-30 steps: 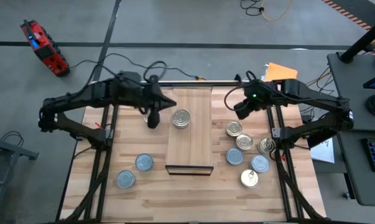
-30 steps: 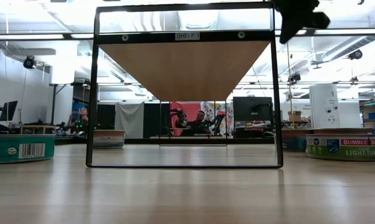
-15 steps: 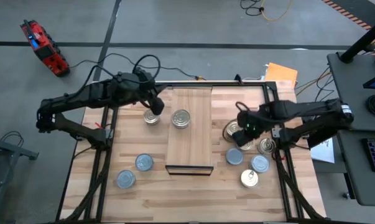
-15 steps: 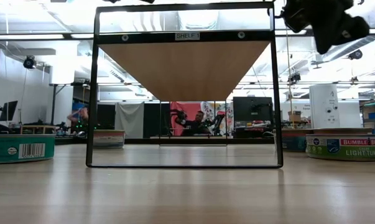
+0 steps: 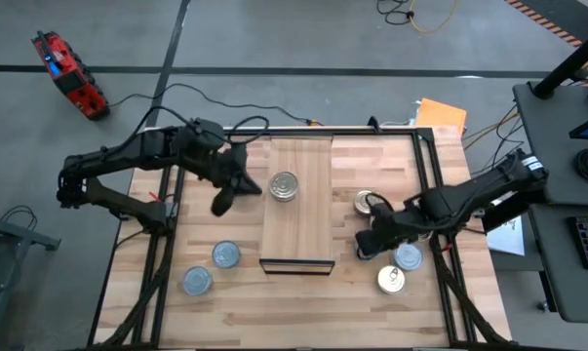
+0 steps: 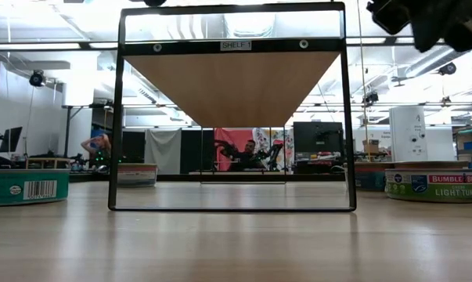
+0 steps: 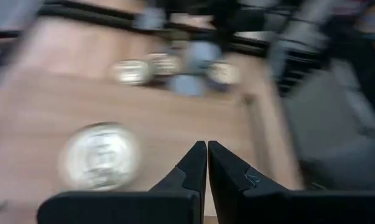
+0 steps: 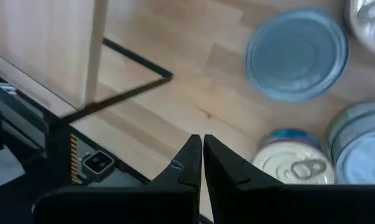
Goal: Stack canned seafood by type on shelf
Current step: Put the green tuna can on the shelf
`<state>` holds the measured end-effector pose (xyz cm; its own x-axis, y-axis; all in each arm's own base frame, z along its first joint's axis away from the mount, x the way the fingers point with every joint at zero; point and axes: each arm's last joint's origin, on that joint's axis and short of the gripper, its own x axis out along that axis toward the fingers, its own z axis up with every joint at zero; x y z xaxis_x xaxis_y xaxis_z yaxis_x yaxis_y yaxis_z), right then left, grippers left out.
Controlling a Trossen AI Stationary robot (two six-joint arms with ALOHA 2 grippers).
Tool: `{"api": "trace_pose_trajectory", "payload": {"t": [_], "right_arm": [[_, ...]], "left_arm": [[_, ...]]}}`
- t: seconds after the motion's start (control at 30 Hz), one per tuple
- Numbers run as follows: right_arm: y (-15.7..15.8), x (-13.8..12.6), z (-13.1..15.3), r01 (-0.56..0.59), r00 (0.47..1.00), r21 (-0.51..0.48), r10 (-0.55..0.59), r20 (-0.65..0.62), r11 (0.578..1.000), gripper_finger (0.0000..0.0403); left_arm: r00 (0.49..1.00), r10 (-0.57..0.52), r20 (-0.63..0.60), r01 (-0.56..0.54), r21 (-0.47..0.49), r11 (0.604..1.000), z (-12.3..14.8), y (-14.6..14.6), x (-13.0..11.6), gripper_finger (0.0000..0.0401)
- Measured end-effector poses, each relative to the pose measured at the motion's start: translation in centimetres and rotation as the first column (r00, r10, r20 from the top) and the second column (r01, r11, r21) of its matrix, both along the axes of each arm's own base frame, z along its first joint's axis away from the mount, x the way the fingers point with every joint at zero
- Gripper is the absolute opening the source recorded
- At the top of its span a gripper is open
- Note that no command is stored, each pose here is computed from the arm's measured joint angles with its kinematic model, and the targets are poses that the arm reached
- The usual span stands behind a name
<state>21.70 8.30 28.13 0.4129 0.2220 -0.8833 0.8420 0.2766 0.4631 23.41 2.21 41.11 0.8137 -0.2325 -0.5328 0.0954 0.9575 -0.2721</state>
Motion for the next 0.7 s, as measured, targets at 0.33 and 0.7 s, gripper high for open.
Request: {"api": "trace_pose_trajectory", "payload": {"t": [0.33, 0.7], "right_arm": [[1.7, 1.2, -2.4, -0.087, 0.992, -0.056, 0.082, -0.093, 0.995, 0.0009], [2.0, 2.9, -5.2, -0.252, 0.959, -0.174, 0.221, -0.177, 0.952, 0.0009]], "left_arm": [[0.987, -0.055, 0.150, 0.046, 0.063, 0.997, 1.1, 0.0, 0.7, 0.0000], [0.960, 0.258, 0.111, -0.271, 0.130, 0.954, 0.5, 1.1, 1.7, 0.0000]]}}
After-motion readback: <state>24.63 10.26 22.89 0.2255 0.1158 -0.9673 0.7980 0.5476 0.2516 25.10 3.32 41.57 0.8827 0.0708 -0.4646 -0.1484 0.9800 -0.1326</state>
